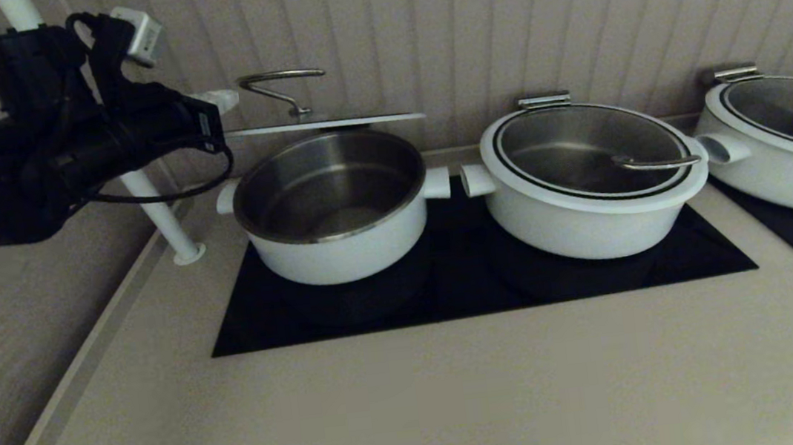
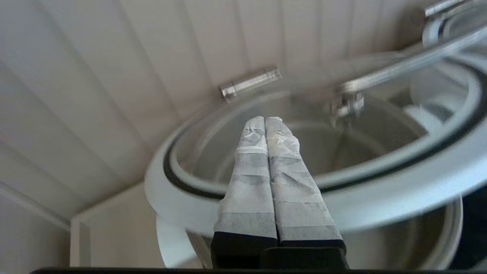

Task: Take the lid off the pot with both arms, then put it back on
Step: Close the pot lid

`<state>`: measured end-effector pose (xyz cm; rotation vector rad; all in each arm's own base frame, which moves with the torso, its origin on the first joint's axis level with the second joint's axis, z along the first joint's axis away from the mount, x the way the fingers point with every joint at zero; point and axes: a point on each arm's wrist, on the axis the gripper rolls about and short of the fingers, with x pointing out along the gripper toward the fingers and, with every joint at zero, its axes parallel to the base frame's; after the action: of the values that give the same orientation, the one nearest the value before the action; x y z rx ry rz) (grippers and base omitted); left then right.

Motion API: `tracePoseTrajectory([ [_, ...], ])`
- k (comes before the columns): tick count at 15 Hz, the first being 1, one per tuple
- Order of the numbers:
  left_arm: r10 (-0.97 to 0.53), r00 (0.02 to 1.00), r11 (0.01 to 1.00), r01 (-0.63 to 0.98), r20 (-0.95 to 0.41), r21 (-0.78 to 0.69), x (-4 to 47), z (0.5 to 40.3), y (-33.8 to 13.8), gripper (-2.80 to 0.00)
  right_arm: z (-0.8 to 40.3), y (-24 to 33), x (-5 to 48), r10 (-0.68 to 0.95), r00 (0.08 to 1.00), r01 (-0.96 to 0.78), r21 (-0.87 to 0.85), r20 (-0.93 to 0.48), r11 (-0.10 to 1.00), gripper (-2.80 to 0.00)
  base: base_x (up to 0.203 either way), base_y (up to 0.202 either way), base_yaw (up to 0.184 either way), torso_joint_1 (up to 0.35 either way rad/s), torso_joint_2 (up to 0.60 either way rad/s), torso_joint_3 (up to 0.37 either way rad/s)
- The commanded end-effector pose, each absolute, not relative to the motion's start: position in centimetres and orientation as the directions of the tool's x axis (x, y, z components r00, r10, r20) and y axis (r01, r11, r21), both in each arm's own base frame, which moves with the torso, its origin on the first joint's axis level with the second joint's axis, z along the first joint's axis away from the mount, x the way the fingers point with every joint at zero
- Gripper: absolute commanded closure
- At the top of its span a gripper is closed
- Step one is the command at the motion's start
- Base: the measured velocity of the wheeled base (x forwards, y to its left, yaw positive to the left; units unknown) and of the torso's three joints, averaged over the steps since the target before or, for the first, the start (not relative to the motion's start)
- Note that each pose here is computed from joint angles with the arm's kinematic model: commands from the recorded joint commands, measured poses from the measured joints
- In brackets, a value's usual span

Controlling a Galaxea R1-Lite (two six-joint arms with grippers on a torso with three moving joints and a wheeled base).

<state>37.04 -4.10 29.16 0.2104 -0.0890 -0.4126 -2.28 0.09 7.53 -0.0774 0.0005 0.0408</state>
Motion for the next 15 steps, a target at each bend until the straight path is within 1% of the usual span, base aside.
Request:
tracePoseTrajectory([
  [1, -0.408, 0.912, 0.894, 0.391, 0.036, 0.22, 36.4, 29.0, -4.0, 0.0, 7.5, 0.1, -2.3, 0.041, 0.999, -0.041, -0.078, -0.002, 0.996, 0.0, 0.0, 0.0, 0.0, 0.0, 0.0, 0.0],
  [15, -0.409, 0.912, 0.891, 0.408, -0.036, 0.199, 35.8, 26.8, -4.0, 0.0, 7.5, 0.1, -2.3, 0.041, 0.999, -0.041, -0.078, -0.002, 0.996, 0.0, 0.0, 0.0, 0.0, 0.0, 0.0, 0.0],
])
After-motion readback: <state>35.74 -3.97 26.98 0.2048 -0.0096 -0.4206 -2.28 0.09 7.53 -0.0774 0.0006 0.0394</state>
